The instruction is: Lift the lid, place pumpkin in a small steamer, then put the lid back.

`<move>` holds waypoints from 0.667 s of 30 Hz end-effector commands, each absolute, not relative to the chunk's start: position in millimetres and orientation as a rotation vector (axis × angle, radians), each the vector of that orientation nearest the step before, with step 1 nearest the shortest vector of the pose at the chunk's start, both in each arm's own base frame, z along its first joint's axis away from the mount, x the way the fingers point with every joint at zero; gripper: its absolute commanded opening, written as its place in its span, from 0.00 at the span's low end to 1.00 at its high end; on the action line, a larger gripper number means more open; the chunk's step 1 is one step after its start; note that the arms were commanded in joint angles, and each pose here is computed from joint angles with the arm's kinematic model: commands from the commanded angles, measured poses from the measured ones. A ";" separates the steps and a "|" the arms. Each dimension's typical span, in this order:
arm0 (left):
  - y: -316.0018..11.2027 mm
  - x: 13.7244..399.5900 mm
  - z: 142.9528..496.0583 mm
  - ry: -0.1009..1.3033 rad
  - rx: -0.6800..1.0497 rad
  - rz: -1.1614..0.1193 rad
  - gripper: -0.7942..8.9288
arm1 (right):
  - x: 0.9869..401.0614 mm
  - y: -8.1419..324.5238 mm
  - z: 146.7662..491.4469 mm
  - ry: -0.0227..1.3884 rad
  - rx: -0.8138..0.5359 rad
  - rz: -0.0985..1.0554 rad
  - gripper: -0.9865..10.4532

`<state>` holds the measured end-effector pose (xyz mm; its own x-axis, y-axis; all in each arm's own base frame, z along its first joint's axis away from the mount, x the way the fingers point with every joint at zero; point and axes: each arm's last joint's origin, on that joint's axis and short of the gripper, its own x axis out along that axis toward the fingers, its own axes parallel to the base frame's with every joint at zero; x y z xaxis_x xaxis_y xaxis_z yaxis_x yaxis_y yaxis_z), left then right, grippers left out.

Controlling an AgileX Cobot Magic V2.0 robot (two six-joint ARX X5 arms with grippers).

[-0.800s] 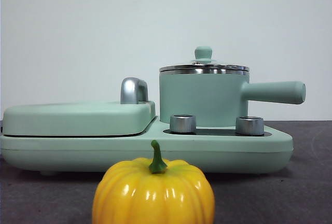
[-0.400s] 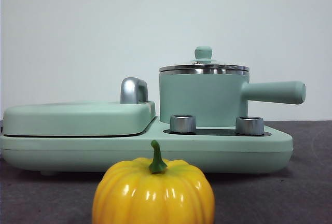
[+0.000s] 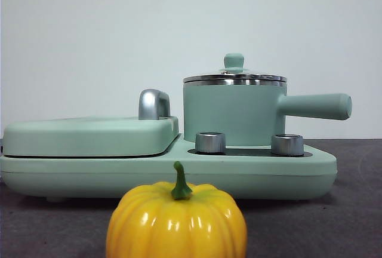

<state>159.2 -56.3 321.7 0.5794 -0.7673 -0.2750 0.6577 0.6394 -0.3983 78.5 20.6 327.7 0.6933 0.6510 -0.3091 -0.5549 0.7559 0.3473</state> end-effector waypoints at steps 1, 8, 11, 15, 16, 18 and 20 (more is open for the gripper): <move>-61.8 168.4 329.7 0.429 -0.316 -0.857 0.53 | 78.3 20.7 332.0 0.413 0.221 0.686 0.47; -88.6 203.8 338.1 0.492 -0.304 -0.923 0.57 | 78.2 20.8 332.0 0.415 0.227 0.687 0.47; -105.4 223.4 343.9 0.516 -0.275 -0.955 0.57 | 78.2 20.8 332.0 0.416 0.228 0.687 0.47; -132.6 251.7 349.8 0.545 -0.224 -1.010 0.57 | 78.2 20.8 332.0 0.424 0.251 0.682 0.47; -141.4 259.9 351.6 0.555 -0.197 -1.022 0.57 | 78.2 20.8 332.0 0.427 0.259 0.680 0.47; -155.3 272.0 353.6 0.574 -0.147 -1.023 0.57 | 78.2 20.8 332.0 0.431 0.270 0.678 0.47; -171.7 284.9 354.3 0.587 -0.076 -1.006 0.57 | 78.3 20.8 332.1 0.430 0.269 0.678 0.47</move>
<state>277.7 -163.3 349.6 0.3877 -0.8162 -0.4284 0.7290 0.5559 -0.3994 78.5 20.7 327.7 0.6928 0.6515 -0.3090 -0.5423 0.7532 0.3723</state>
